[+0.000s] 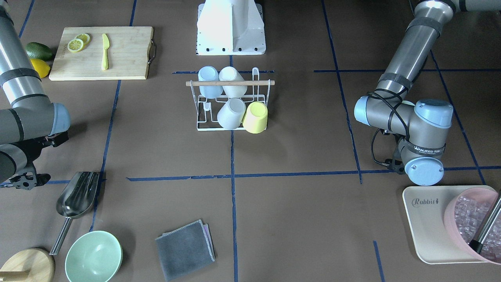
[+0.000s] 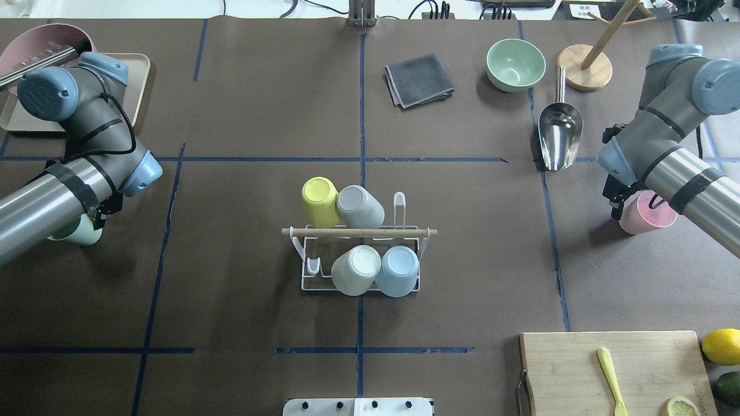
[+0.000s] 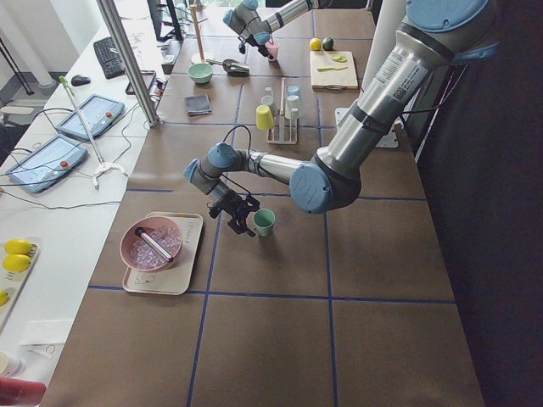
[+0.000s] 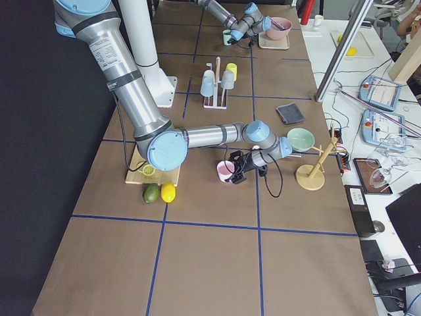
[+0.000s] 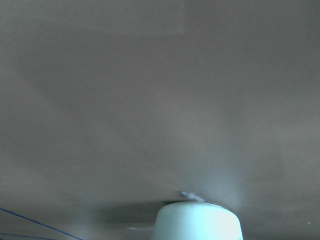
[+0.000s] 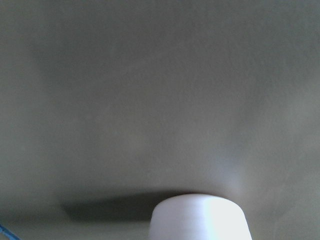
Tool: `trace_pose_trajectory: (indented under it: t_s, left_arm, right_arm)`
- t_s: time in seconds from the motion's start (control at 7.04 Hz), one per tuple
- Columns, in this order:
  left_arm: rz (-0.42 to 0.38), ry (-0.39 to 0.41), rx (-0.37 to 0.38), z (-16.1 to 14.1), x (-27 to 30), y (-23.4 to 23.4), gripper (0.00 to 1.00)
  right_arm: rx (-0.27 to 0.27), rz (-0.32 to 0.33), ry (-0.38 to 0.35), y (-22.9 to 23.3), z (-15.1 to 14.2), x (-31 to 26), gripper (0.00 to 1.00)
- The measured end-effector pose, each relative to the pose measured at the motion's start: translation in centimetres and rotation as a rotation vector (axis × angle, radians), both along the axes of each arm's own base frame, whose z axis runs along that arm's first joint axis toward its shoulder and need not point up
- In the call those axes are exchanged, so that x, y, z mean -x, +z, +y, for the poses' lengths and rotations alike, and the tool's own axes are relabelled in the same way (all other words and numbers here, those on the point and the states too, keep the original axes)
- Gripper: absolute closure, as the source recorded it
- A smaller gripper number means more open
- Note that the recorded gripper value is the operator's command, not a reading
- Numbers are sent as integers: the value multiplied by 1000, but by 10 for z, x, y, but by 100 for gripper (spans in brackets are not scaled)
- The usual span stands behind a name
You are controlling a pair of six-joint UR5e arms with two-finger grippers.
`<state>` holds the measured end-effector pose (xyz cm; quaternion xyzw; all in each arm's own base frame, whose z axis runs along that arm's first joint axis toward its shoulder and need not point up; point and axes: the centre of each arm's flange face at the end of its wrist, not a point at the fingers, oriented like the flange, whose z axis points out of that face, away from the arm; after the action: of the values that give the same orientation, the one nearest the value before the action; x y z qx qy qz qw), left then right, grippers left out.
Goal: Place cup on cup holder
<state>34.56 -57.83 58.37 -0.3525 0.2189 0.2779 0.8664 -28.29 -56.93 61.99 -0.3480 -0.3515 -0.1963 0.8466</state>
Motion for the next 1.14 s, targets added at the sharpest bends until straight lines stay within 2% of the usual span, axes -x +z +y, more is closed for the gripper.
trace_pose_trajectory:
  t_s: [0.28, 0.43, 0.57, 0.71, 0.85, 0.99, 1.14]
  left_arm:
    - [-6, -8, 29, 6, 3, 8, 0]
    - [-6, -14, 43, 9, 4, 13, 0]
    - [-5, -18, 52, 12, 4, 16, 0]
    - [-3, -22, 61, 13, 4, 17, 10]
    - [2, -31, 76, 15, 2, 17, 30]
    - [10, -43, 94, 16, 0, 16, 67]
    - [10, -50, 109, 18, 0, 15, 86]
  right_arm:
    - [-12, 3, -29, 5, 6, 3, 1]
    - [-25, 10, -49, 7, 6, 3, 35]
    - [-35, 11, -66, 9, 7, 3, 97]
    - [-39, 9, -77, 10, 8, 4, 100]
    - [-41, 8, -82, 10, 9, 4, 100]
    - [-42, 10, -85, 11, 9, 4, 100]
    - [-49, 13, -85, 9, 6, 1, 100]
